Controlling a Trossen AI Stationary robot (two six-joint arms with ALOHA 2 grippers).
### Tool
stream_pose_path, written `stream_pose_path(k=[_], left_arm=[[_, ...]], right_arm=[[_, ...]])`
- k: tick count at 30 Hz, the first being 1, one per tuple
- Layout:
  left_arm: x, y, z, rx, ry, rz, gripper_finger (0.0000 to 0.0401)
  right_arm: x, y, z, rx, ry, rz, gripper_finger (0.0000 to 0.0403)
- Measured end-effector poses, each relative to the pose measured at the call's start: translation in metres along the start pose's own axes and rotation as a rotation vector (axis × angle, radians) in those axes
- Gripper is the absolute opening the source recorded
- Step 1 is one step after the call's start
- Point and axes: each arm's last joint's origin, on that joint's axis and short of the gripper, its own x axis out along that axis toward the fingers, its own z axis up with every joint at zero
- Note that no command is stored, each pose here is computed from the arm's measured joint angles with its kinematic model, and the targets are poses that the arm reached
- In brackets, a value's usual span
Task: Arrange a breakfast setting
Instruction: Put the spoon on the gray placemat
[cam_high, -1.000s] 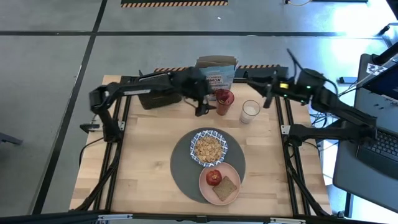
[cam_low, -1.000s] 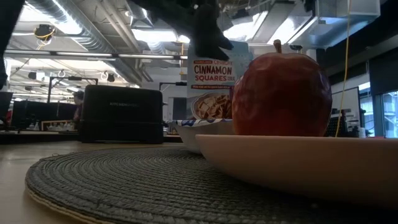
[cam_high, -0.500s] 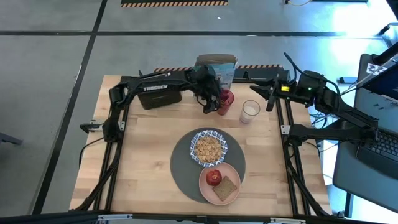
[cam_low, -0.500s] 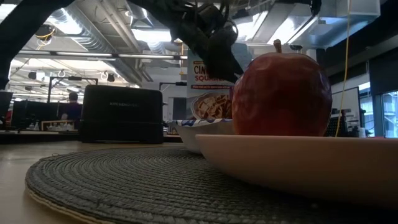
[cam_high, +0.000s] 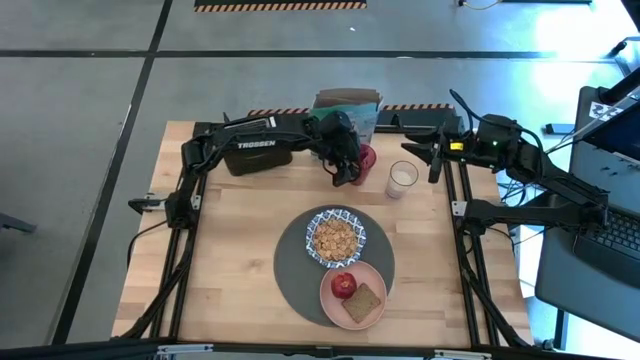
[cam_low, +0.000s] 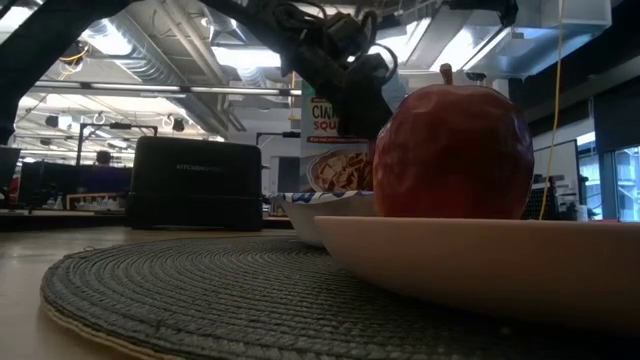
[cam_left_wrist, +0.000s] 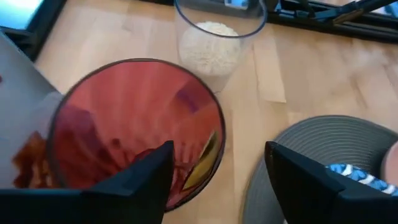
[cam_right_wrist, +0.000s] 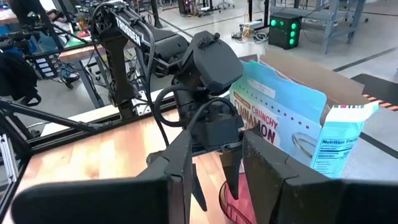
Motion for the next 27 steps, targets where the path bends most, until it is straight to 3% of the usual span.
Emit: stream_pose_path(k=[19,27], left_arm=[[0.0013,-0.0055,0.0057,-0.067,-0.049,-0.006,0.0097],[0.0015,-0.0061,0.0060,-0.081,-0.051,0.004,0.0012]], right_arm=[[-0.0003,-0.0005,-0.0064,0.004,0.066,0.002,0.0094],[-0.0003,0.0000,-0.0064,0.006,0.068,0.020,0.0094]])
